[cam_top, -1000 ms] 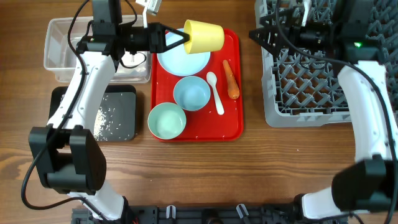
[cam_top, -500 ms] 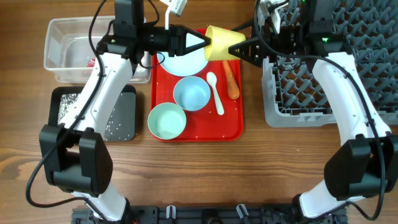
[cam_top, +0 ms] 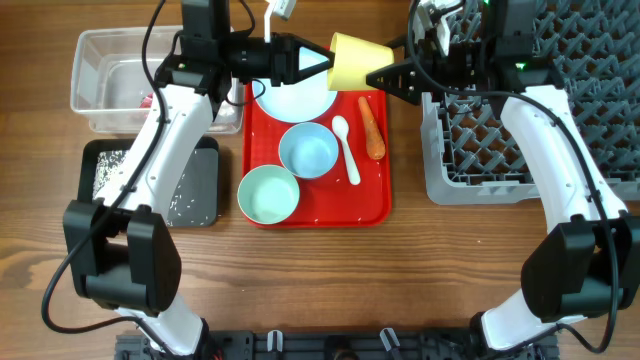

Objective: Sort waste into correct bins and load items into the dishwasher rack
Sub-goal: 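Place the yellow cup upside down in the dish rack with right gripper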

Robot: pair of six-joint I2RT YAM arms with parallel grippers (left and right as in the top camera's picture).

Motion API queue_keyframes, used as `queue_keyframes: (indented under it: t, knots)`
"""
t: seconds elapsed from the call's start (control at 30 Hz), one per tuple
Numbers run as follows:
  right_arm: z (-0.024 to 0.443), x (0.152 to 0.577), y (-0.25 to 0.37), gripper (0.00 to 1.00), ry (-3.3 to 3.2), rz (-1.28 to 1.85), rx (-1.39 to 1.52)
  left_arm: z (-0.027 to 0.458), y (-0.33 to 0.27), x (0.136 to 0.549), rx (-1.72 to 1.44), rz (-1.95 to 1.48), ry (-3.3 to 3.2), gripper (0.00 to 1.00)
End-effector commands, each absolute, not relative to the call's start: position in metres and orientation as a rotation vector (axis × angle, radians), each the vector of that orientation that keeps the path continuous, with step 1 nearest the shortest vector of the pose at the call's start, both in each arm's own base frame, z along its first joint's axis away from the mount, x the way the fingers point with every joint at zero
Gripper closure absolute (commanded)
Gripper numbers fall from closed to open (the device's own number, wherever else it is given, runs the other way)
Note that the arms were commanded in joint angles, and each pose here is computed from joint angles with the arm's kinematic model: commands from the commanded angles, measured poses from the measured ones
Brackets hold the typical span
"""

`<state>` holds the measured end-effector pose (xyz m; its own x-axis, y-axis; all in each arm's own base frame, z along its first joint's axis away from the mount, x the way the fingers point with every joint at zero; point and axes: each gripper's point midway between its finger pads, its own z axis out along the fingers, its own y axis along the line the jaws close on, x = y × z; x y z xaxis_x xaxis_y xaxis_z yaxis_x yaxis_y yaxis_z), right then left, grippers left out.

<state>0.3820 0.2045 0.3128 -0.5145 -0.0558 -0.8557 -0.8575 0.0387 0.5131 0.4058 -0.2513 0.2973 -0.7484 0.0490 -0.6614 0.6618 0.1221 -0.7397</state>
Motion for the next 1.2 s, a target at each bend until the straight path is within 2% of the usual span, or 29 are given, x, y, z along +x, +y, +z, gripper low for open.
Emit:
queue_keyframes:
  t: [0.0,0.07,0.13,0.3,0.37,0.47,0.6,0.63,0.77,0.9,0.97,1.17]
  knots:
    - [0.309,0.386,0.204,0.5,1.674,1.563,-0.915,0.301,-0.251,0.407,0.677,-1.663,1.925,0.62]
    - [0.31,0.39,0.197,0.52,1.692,1.566,-0.881,0.301,-0.251,0.407,0.676,-1.664,1.926,0.33]
    - [0.31,0.395,0.187,0.52,1.7,1.554,-0.852,0.301,-0.251,0.407,0.676,-1.664,1.926,0.18]
    - [0.305,0.412,0.145,0.49,1.758,1.499,-0.712,0.3,-0.251,0.408,0.67,-1.655,1.929,0.07]
    - [0.288,0.432,0.121,0.46,1.915,1.413,-0.509,0.298,-0.25,0.413,0.649,-1.629,1.941,0.0]
    - [0.269,0.443,0.097,0.46,2.082,1.227,-0.312,0.286,-0.246,0.426,0.552,-1.54,2.012,0.0]
    - [0.256,0.433,0.046,0.45,2.33,0.83,-0.034,0.238,-0.219,0.459,0.249,-1.211,2.24,0.0]
    - [0.261,0.423,0.025,0.41,2.384,0.683,0.052,0.223,-0.207,0.466,0.164,-1.093,2.301,0.0]
    - [0.28,0.387,-0.027,0.41,2.517,0.275,0.273,0.2,-0.181,0.475,0.031,-0.876,2.389,0.0]
    - [0.256,0.347,-0.059,0.41,2.691,0.011,0.452,0.2,-0.181,0.475,0.032,-0.876,2.388,0.0]
    - [0.241,0.338,-0.069,0.41,2.764,-0.065,0.507,0.2,-0.181,0.475,0.032,-0.876,2.388,0.0]
    - [0.18,0.34,-0.098,0.41,2.949,-0.01,0.653,0.2,-0.181,0.475,0.032,-0.876,2.388,0.0]
